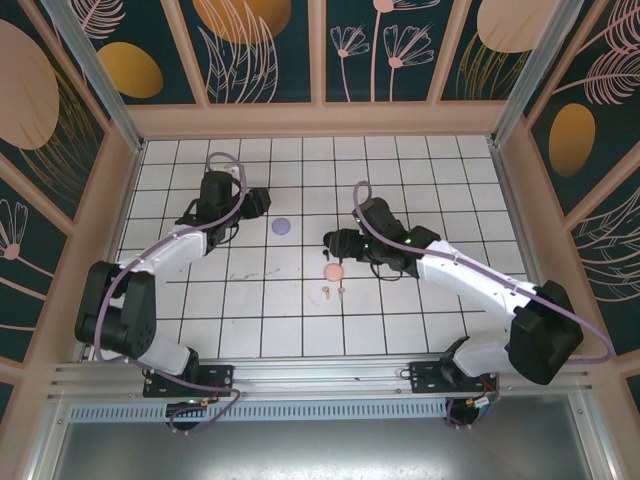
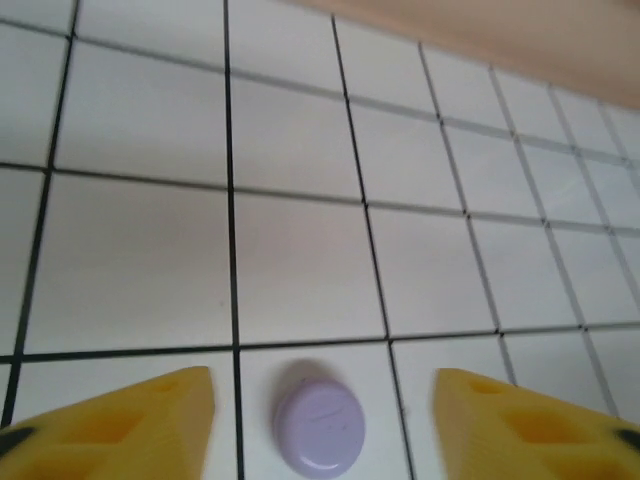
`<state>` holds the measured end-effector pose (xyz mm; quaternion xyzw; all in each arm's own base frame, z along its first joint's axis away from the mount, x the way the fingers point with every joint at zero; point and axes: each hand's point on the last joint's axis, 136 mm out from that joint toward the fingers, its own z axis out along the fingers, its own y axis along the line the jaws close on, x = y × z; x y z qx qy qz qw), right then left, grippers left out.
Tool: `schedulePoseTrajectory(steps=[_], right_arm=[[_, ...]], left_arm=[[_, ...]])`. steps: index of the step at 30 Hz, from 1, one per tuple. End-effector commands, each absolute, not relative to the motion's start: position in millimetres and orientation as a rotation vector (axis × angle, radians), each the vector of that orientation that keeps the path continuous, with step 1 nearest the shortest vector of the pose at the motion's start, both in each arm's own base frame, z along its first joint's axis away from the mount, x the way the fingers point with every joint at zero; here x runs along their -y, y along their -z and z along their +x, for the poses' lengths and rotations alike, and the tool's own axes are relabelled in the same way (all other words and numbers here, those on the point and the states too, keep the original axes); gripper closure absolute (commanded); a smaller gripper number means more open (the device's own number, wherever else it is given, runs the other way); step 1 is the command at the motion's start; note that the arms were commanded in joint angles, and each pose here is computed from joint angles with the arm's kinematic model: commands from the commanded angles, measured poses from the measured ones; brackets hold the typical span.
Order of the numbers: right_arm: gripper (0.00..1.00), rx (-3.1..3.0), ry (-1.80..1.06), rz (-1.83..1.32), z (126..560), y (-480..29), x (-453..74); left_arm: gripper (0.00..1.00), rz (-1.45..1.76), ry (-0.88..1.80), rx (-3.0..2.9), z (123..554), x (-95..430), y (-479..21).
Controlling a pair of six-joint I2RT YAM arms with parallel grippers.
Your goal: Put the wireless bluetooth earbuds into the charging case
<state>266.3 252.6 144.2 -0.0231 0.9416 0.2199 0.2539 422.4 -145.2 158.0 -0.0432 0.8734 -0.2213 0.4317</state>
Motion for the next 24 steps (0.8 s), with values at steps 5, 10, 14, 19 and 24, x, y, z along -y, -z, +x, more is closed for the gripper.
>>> schedulePoseTrajectory(steps=[5, 10, 14, 19, 24], right_arm=[[0.29, -2.679, -0.401, 0.021, 252, -100, -255], [0.29, -2.735, -0.366, 0.133, 247, -81, -262], [0.29, -2.772, -0.329, 0.244, 244, -67, -264], [0.29, -2.78, -0.312, 0.352, 247, -60, -271], [0.29, -2.783, -0.264, 0.4, 254, -56, -276]], left_arm=[[0.23, -0.115, 0.501, -2.005, 419, 128, -222], [0.01, -0.16, 0.554, -1.924, 413, 126, -237], [0.01, -0.232, 0.592, -1.886, 413, 123, -241], [0.01, -0.355, 0.62, -1.834, 411, 113, -241], [0.01, -0.394, 0.622, -1.81, 408, 108, -242]])
